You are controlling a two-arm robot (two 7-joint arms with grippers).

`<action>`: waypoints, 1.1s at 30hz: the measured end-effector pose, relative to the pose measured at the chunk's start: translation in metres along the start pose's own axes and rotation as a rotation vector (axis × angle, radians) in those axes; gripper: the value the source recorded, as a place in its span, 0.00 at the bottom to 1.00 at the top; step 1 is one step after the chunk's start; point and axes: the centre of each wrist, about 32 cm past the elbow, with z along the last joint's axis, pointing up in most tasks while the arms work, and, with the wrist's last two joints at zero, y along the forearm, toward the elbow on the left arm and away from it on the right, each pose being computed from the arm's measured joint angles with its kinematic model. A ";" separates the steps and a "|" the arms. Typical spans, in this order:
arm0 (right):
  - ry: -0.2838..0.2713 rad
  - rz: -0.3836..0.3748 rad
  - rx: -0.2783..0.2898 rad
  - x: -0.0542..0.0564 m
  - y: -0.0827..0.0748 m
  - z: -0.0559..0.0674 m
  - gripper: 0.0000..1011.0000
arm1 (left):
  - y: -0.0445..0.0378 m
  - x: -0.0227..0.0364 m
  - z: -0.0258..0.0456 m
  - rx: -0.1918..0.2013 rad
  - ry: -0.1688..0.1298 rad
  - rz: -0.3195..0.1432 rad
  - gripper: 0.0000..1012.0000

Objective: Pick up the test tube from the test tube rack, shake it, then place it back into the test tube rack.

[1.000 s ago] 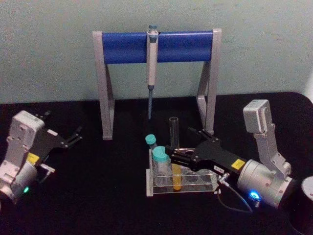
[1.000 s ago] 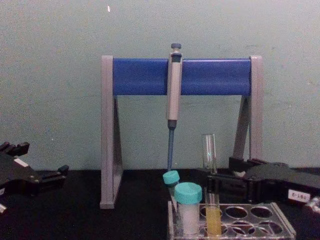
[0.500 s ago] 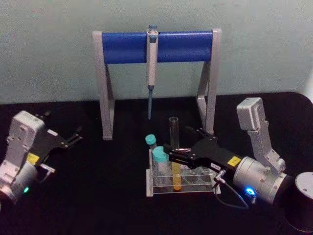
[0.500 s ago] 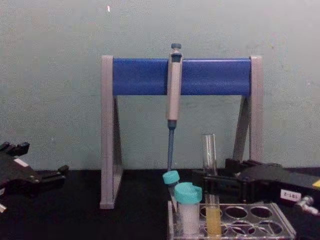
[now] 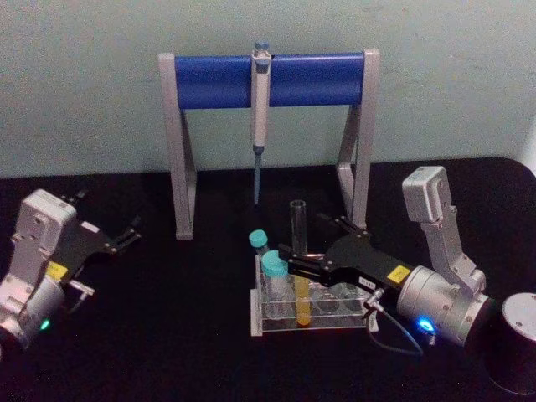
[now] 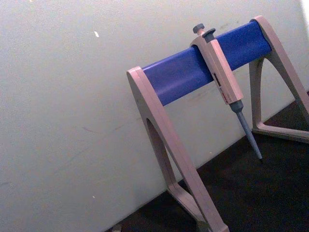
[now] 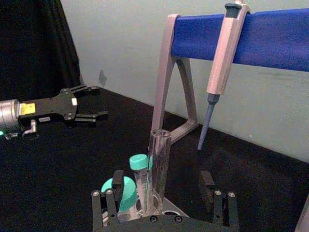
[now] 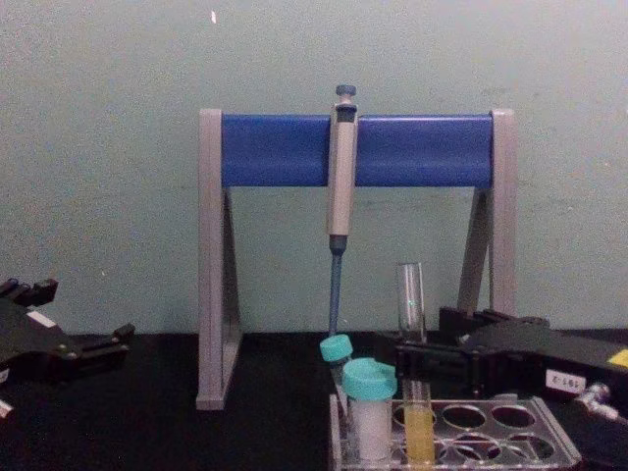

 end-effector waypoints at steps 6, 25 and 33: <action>0.001 0.000 -0.001 0.000 0.000 0.000 0.99 | 0.0000 0.0000 0.0000 0.000 0.000 0.000 0.99; 0.004 -0.002 -0.001 0.000 -0.001 0.000 0.47 | 0.0000 0.0000 0.0000 0.000 0.000 0.000 0.99; 0.006 -0.002 0.000 0.000 -0.001 0.000 0.24 | 0.0000 0.0000 0.0000 0.000 0.000 0.000 0.99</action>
